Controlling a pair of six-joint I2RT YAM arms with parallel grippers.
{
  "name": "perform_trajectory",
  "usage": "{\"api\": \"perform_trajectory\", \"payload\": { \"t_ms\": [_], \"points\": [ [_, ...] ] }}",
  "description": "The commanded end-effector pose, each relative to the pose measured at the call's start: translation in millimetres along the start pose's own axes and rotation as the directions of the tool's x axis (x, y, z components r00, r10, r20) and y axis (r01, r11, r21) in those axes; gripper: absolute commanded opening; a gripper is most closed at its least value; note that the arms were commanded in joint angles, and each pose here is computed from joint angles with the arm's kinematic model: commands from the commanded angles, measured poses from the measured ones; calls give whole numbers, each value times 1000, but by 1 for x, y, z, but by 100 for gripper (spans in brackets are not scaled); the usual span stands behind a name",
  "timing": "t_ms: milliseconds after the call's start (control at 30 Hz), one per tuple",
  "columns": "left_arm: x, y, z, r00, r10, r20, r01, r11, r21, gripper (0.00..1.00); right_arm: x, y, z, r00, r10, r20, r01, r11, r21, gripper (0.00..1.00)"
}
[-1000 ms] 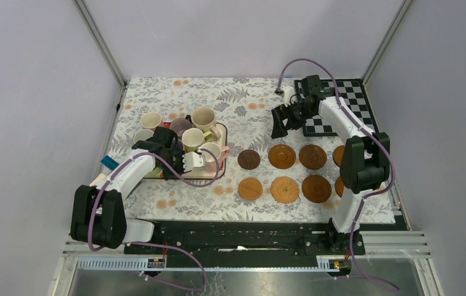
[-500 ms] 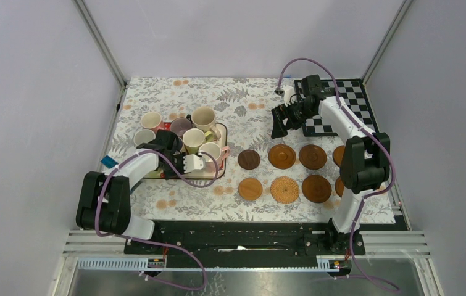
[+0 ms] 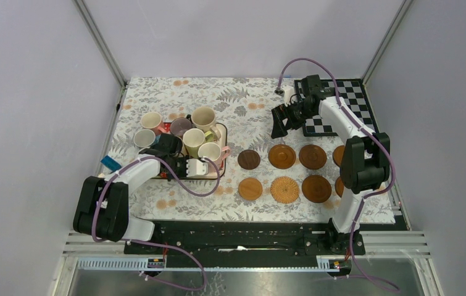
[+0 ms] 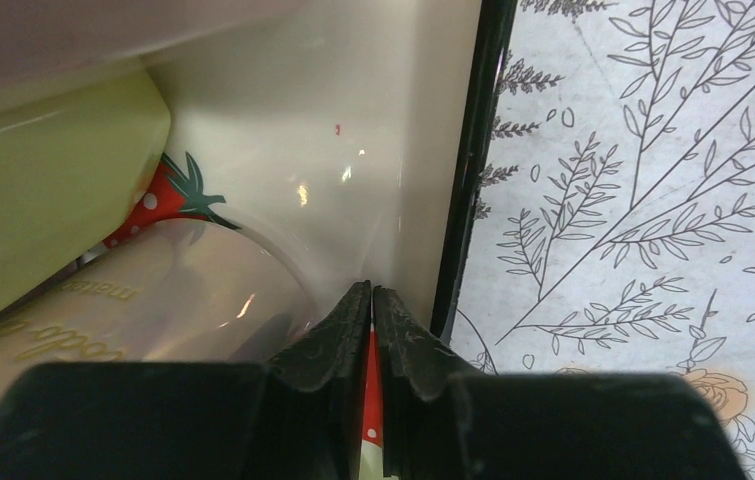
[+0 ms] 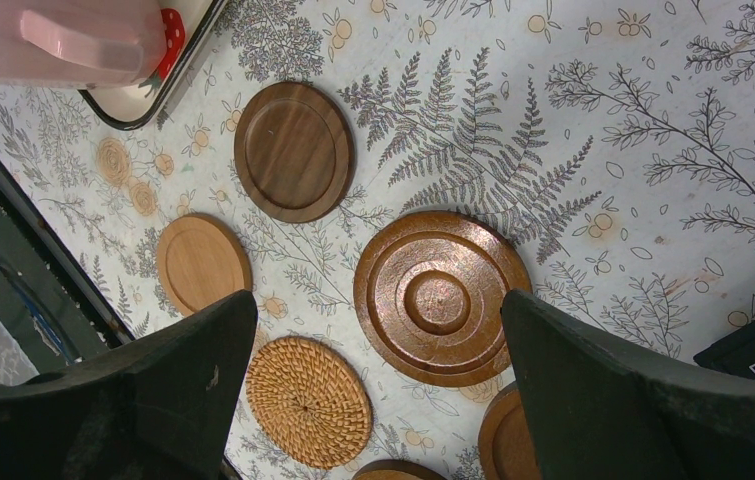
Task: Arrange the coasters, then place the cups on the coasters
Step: Move the tray to the center of the board.
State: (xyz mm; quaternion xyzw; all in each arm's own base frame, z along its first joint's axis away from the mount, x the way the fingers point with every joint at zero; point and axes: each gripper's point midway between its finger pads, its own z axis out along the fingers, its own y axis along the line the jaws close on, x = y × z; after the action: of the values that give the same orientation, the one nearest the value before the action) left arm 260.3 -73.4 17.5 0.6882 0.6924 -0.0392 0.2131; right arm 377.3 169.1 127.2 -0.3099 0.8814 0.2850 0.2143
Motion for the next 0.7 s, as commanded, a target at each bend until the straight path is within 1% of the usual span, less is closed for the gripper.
{"api": "perform_trajectory", "payload": {
  "t_ms": [0, 267, 667],
  "points": [
    [16, -87, 6, 992, -111, -57, 122, 952, 280, 13, -16, 7, -15, 999, -19, 49, 19, 1000, 3, 100],
    [15, -99, 7, 988, -143, -59, 155, 934, 321, 13, -18, 6, -16, 999, -21, 48, 21, 1000, 5, 100],
    [10, -124, 0, 989, -126, -74, 145, 907, 394, 13, -22, 3, -13, 998, -30, 49, 29, 1000, 3, 100]
  ]
}}
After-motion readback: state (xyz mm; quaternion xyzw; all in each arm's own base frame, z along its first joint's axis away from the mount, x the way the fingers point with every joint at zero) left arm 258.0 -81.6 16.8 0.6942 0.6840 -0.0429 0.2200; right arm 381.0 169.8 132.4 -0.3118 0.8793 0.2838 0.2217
